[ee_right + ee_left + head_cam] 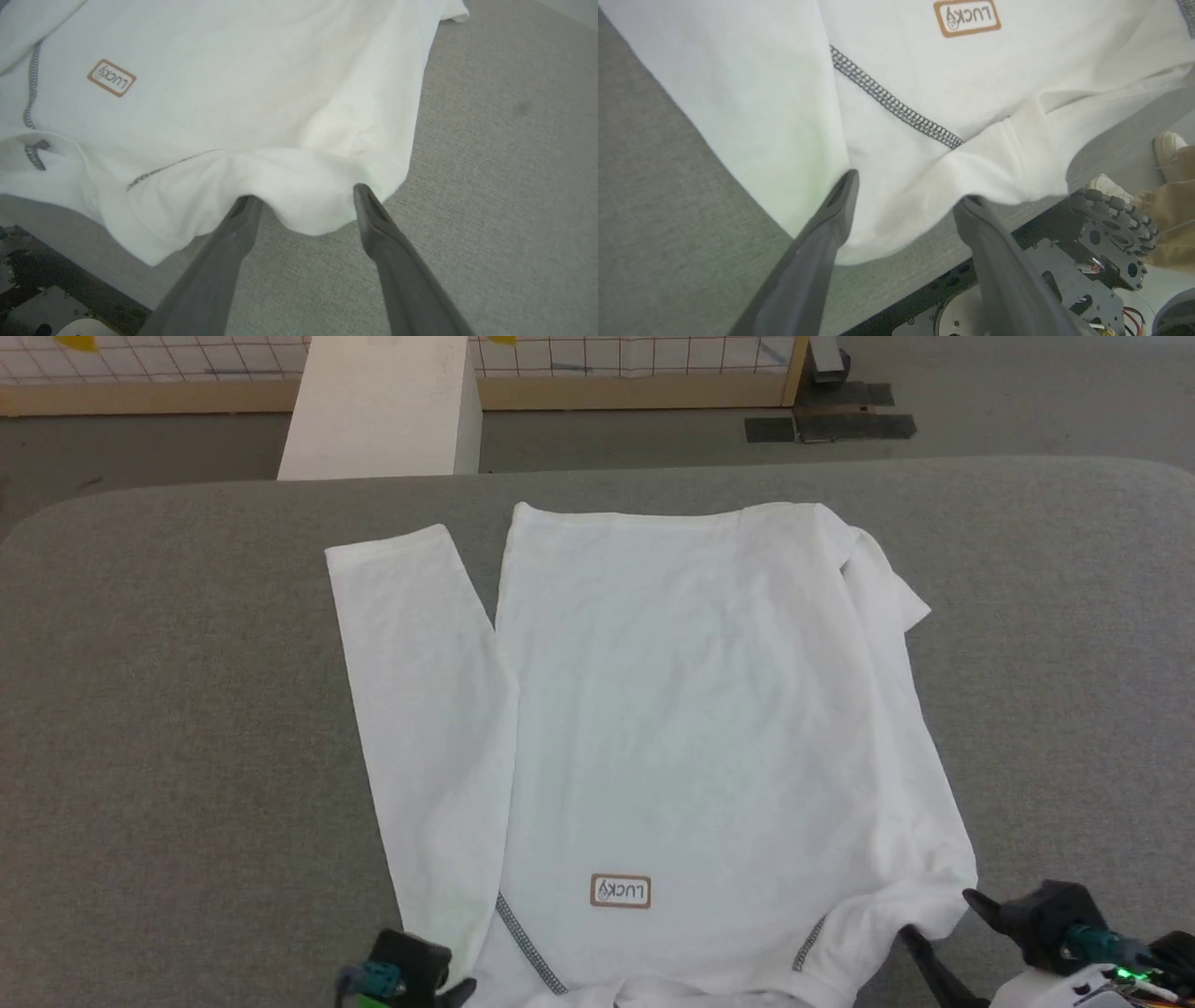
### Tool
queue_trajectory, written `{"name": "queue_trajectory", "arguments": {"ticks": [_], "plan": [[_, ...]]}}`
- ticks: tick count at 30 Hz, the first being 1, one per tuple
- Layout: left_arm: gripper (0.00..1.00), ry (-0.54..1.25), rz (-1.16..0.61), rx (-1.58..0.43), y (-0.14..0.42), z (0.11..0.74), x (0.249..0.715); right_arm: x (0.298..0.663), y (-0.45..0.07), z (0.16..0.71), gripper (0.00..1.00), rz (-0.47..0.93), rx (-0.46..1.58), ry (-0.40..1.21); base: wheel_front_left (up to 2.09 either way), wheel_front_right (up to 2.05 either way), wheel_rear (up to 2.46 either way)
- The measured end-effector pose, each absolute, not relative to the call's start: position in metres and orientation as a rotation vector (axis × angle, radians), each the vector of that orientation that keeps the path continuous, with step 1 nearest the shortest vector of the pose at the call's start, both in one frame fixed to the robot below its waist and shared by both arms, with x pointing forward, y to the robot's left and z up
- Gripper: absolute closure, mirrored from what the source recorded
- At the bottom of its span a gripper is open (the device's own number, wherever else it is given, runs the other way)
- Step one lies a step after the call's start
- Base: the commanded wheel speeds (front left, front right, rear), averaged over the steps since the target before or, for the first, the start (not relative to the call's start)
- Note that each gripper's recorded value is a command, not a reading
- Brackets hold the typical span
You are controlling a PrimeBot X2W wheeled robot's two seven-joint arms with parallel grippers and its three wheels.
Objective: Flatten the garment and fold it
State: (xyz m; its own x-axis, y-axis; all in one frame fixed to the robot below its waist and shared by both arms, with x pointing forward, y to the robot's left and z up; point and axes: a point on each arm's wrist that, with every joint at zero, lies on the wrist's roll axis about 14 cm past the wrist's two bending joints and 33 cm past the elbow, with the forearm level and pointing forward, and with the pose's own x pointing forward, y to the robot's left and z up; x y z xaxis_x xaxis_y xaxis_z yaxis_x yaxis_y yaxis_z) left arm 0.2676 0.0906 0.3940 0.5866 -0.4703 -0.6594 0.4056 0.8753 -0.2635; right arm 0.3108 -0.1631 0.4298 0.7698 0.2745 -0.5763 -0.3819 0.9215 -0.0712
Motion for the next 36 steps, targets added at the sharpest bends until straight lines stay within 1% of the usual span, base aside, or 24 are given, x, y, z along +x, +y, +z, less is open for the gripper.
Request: {"name": "queue_trajectory", "arguments": {"ticks": [4, 7, 9, 13, 15, 18, 20, 22, 25, 27, 29, 33, 36], "plan": [[0.0, 0.713, -0.495, -0.184, 0.094, 0.426, 0.276, 0.308, -0.171, 0.454, 0.0, 0.323, -0.137, 0.572, 0.0, 0.0, 0.0], [0.0, 0.644, -0.466, -0.217, 0.106, 0.449, 0.282, 0.307, -0.176, 0.472, 0.0, 0.305, -0.125, 0.547, 0.0, 0.0, 0.0], [0.0, 0.551, -0.396, -0.219, 0.122, 0.466, 0.295, 0.31, -0.182, 0.488, 0.0, 0.27, -0.114, 0.499, 0.0, 0.0, 0.0], [0.0, 0.249, -0.22, -0.193, 0.156, 0.512, 0.33, 0.321, -0.196, 0.518, 0.0, 0.166, -0.091, 0.363, 0.0, 0.0, 0.0], [0.0, 0.161, -0.171, -0.236, 0.158, 0.522, 0.334, 0.323, -0.197, 0.524, 0.0, 0.131, -0.07, 0.317, 0.0, 0.0, 0.0], [0.0, 0.057, -0.112, -0.285, 0.158, 0.527, 0.337, 0.327, -0.205, 0.537, 0.0, 0.046, -0.052, 0.202, 0.0, 0.0, 0.0], [0.0, 0.011, -0.071, -0.323, 0.159, 0.526, 0.338, 0.328, -0.209, 0.541, 0.0, 0.01, -0.052, 0.149, 0.0, 0.0, 0.0], [0.0, 0.007, -0.034, -0.344, 0.16, 0.519, 0.338, 0.328, -0.213, 0.539, 0.0, -0.011, -0.053, 0.124, 0.0, 0.0, 0.0], [0.0, 0.022, 0.019, -0.364, 0.165, 0.508, 0.341, 0.329, -0.212, 0.529, 0.0, -0.014, -0.036, 0.13, 0.0, 0.0, 0.0], [0.0, 0.018, 0.013, -0.342, 0.167, 0.507, 0.346, 0.332, -0.209, 0.523, 0.0, -0.007, -0.031, 0.138, 0.0, 0.0, 0.0], [0.0, -0.01, -0.022, -0.294, 0.168, 0.514, 0.36, 0.337, -0.206, 0.52, 0.0, 0.001, -0.024, 0.14, 0.0, 0.0, 0.0], [0.0, -0.075, -0.099, -0.158, 0.179, 0.547, 0.411, 0.359, -0.196, 0.521, 0.0, 0.03, -0.018, 0.116, 0.0, 0.0, 0.0], [0.0, -0.076, -0.147, -0.065, 0.188, 0.57, 0.452, 0.376, -0.188, 0.52, 0.0, 0.053, -0.02, 0.108, 0.0, 0.0, 0.0]]}}
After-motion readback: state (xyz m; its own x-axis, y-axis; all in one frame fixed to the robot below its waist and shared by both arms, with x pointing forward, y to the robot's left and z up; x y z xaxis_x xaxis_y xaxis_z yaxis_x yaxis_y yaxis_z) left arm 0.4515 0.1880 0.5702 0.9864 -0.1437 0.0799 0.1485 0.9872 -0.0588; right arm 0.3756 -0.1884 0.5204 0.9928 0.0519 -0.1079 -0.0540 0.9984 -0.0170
